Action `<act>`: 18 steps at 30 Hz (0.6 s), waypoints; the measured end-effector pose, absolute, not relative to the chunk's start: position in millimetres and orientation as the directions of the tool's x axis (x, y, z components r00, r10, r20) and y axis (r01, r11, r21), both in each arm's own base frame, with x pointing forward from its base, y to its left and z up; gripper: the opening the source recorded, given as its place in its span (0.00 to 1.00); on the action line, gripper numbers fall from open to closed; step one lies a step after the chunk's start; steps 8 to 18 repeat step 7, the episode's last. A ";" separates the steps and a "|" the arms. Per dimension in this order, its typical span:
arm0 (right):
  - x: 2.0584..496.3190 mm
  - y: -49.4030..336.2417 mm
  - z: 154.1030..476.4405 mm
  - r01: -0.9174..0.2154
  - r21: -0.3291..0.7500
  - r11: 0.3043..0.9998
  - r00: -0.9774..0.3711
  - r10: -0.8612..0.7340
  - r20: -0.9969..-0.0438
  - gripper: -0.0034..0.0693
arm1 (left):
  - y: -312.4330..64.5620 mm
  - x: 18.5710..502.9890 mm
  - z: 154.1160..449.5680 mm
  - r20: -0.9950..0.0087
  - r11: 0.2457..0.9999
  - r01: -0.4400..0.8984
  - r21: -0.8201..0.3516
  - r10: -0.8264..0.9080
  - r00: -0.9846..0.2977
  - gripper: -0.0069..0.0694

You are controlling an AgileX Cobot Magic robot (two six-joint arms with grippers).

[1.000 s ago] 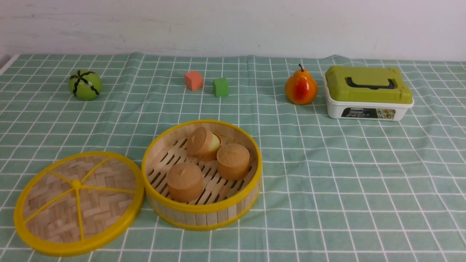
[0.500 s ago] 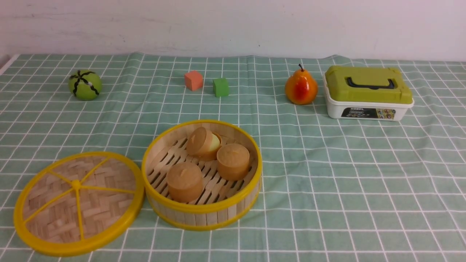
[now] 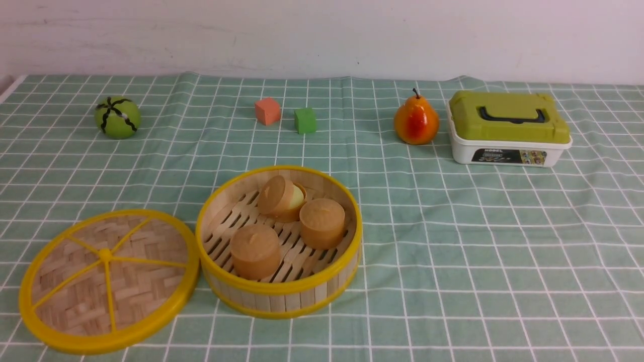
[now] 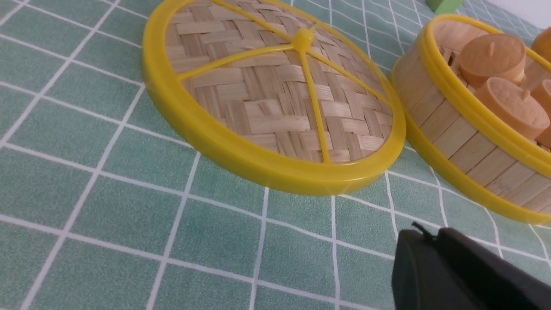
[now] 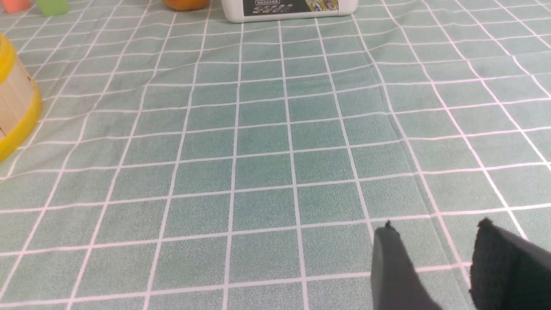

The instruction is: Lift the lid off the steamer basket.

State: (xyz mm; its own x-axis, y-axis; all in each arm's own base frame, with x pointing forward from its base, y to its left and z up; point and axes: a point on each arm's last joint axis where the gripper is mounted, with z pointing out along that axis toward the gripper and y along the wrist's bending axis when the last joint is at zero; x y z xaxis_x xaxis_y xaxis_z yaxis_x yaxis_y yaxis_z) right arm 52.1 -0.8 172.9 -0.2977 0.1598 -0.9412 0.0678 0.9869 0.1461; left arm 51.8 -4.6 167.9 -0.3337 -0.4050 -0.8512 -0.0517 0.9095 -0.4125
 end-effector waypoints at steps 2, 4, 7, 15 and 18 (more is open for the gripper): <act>52.1 -0.8 172.9 0.068 0.146 0.987 -0.298 0.160 -0.941 0.38 | -4.6 51.8 167.9 -0.851 0.909 -0.052 -0.412 -0.405 -0.334 0.15; 52.1 -0.8 172.9 0.068 0.146 0.987 -0.298 0.160 -0.941 0.38 | -4.6 51.8 167.9 -0.851 0.909 -0.052 -0.413 -0.405 -0.334 0.16; 52.1 -0.8 172.9 0.068 0.146 0.987 -0.298 0.160 -0.941 0.38 | -4.6 51.8 167.9 -0.851 0.909 -0.052 -0.413 -0.405 -0.334 0.16; 52.1 -0.8 172.9 0.068 0.146 0.987 -0.298 0.160 -0.941 0.38 | -4.6 51.8 167.9 -0.851 0.909 -0.052 -0.413 -0.405 -0.334 0.16; 52.1 -0.8 172.9 0.068 0.146 0.987 -0.298 0.160 -0.941 0.38 | -4.6 51.8 167.9 -0.851 0.909 -0.052 -0.413 -0.405 -0.334 0.16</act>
